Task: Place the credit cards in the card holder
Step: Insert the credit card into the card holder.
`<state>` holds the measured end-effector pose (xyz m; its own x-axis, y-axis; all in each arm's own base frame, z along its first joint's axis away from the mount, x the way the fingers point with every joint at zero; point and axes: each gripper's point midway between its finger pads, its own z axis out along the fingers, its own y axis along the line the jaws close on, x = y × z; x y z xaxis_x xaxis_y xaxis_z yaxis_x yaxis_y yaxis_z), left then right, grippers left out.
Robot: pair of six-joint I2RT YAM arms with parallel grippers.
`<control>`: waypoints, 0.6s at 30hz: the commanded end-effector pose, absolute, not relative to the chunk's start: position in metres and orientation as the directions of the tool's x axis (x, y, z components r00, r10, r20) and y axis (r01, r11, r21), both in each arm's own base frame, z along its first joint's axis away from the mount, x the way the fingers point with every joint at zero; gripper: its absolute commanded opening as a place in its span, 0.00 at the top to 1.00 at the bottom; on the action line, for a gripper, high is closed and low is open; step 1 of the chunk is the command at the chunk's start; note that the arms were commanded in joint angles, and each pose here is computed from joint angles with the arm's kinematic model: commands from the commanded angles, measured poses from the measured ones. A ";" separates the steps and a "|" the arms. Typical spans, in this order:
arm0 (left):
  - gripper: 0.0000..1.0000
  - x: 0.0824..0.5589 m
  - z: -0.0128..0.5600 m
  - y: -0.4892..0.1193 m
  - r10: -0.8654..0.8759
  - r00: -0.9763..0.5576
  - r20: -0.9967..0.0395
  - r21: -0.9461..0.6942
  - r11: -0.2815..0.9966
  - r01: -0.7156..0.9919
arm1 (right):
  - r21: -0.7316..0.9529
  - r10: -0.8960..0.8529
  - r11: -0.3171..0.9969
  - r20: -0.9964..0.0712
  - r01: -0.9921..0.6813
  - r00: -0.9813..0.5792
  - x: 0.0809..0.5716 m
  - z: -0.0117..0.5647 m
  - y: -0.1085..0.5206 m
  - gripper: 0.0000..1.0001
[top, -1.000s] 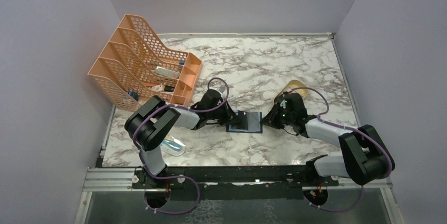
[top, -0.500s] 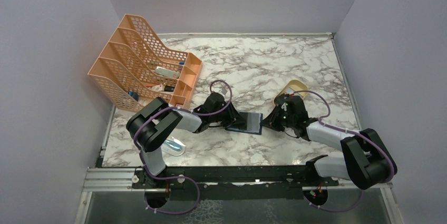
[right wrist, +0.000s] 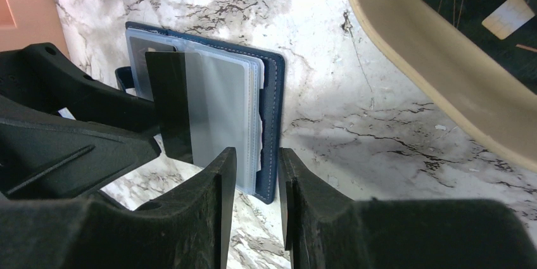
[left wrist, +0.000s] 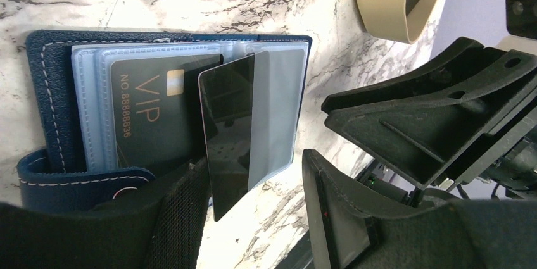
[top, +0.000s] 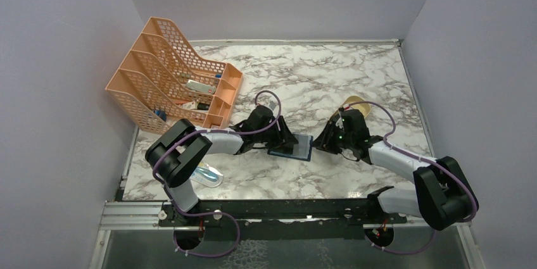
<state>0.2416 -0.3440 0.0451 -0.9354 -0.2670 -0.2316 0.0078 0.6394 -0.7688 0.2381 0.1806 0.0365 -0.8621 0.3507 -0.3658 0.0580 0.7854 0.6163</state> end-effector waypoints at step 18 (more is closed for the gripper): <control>0.37 0.264 0.071 -0.325 -0.213 -0.877 -0.430 -0.632 0.765 0.124 | 0.647 0.318 0.762 -0.354 0.016 -0.880 0.239 0.032 0.192 0.73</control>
<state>0.2523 -0.3263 0.0524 -0.9086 -0.2177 -0.3564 0.0777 0.7504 -0.6564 0.2366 0.1856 0.0288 -0.8791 0.3330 -0.3412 0.0518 0.7781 0.6260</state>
